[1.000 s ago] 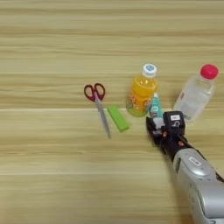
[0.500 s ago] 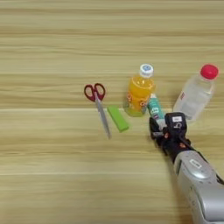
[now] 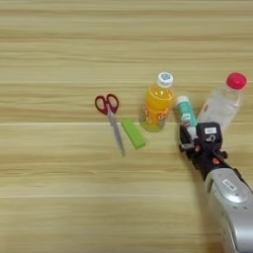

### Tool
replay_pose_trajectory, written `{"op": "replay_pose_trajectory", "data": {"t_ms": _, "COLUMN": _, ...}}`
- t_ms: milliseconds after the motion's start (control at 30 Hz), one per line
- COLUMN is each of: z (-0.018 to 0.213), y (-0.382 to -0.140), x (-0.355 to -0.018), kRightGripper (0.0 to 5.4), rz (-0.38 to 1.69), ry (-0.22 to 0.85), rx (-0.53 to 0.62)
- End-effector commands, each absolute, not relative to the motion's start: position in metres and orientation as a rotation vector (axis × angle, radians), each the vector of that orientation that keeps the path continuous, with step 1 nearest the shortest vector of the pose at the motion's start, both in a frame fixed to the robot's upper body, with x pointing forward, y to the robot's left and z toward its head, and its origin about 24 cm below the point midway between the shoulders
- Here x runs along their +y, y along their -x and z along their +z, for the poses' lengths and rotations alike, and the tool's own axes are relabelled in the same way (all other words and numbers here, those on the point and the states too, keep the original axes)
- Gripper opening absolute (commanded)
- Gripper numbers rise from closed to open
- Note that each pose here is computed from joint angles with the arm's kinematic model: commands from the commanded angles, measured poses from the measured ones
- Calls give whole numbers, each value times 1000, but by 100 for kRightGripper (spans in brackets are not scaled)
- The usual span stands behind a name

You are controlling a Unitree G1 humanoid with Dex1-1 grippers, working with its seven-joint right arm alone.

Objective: Move the objects on the table

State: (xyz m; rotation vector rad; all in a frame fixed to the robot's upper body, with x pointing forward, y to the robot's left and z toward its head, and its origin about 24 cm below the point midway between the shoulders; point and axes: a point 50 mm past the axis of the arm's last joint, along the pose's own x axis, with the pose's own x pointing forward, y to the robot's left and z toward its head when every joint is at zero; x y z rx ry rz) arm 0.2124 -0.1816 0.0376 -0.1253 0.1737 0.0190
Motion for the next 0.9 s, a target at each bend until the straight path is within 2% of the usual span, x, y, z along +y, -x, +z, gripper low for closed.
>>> {"op": "replay_pose_trajectory", "data": {"t_ms": 33, "z": 66, "y": -221, "x": -182, "kRightGripper": 169, "rz": 14, "ry": 171, "rx": 14}}
{"op": "replay_pose_trajectory", "data": {"t_ms": 267, "z": 82, "y": -221, "x": -185, "kRightGripper": 169, "rz": -3, "ry": 182, "rx": -64}}
{"op": "replay_pose_trajectory", "data": {"t_ms": 600, "z": 123, "y": -214, "x": -185, "kRightGripper": 169, "rz": -20, "ry": 228, "rx": -251}}
{"op": "replay_pose_trajectory", "data": {"t_ms": 900, "z": 145, "y": -209, "x": -190, "kRightGripper": 169, "rz": -55, "ry": 259, "rx": -347}}
